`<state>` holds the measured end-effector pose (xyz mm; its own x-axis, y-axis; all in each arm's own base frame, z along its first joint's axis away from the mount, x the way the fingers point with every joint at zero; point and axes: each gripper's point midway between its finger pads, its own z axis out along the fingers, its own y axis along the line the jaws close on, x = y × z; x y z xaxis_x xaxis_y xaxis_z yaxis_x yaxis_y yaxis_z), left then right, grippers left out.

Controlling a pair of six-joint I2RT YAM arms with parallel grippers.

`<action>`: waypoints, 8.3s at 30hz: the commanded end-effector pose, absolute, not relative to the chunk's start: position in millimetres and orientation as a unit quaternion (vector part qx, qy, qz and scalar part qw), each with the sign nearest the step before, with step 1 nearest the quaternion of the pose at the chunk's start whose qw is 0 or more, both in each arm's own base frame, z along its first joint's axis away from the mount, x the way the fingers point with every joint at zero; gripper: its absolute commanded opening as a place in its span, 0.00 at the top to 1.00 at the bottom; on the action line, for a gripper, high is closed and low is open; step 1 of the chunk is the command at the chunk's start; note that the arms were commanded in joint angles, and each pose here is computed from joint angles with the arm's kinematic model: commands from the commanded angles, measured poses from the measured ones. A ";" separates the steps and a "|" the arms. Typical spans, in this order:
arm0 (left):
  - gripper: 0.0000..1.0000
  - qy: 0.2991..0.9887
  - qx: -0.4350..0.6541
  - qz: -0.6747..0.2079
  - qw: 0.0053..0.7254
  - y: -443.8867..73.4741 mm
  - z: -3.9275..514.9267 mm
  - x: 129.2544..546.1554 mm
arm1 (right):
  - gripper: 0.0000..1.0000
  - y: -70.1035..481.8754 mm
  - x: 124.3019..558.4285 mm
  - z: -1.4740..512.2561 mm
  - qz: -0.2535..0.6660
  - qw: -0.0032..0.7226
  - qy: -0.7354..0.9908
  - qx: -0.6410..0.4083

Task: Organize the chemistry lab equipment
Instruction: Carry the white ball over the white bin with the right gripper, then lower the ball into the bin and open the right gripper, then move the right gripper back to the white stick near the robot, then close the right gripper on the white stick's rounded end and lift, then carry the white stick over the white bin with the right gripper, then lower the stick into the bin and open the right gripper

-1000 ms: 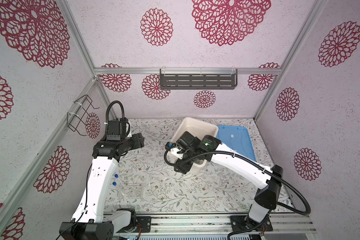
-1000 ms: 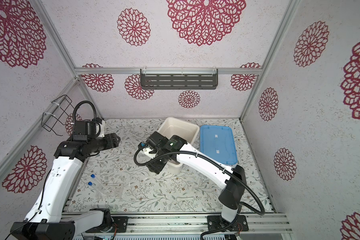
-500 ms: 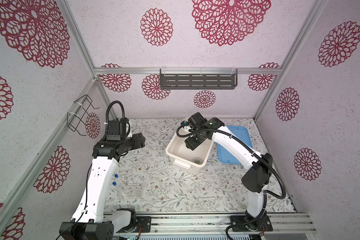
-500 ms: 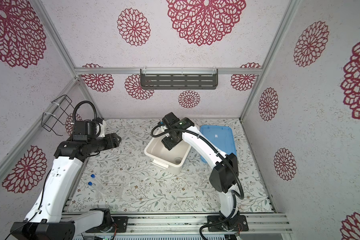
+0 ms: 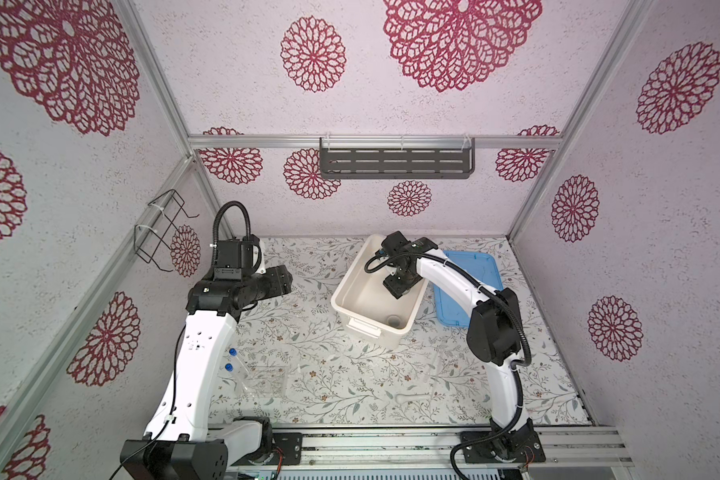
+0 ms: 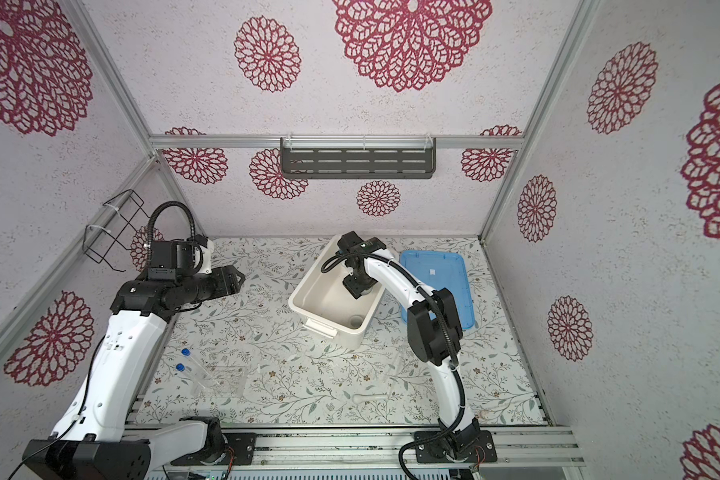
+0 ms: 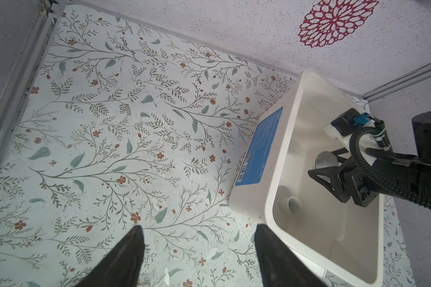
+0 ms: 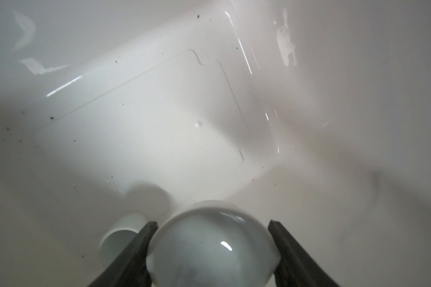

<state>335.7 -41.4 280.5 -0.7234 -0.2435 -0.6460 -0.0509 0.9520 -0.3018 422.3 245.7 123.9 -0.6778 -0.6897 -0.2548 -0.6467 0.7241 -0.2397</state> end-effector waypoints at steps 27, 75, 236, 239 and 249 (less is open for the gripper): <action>0.27 0.914 -0.075 -0.143 0.371 -43.2 288.7 344.0 | 0.21 229.0 412.2 49.4 -0.098 0.035 0.863 -0.494; 0.14 0.815 -0.115 -0.114 0.556 -14.0 401.8 275.6 | 0.01 209.0 291.4 380.8 0.167 0.471 0.817 -0.288; 0.00 0.923 -0.054 -0.168 0.343 -63.3 264.2 310.1 | 0.88 313.6 496.7 135.3 0.135 0.462 0.856 0.188; 0.00 0.923 -0.053 -0.167 0.342 -62.8 264.6 304.8 | 0.88 310.2 501.0 128.3 0.126 0.473 0.850 0.193; 0.01 0.927 -0.064 -0.118 0.351 -44.1 271.2 291.2 | 0.83 314.1 513.7 79.7 0.176 0.414 0.858 0.249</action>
<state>297.5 -50.1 262.8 -0.7575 -0.2219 -0.6139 -0.0340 0.9526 -0.3023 502.6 313.9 75.6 -0.5567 0.4908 -0.6702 0.2479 0.8682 0.4298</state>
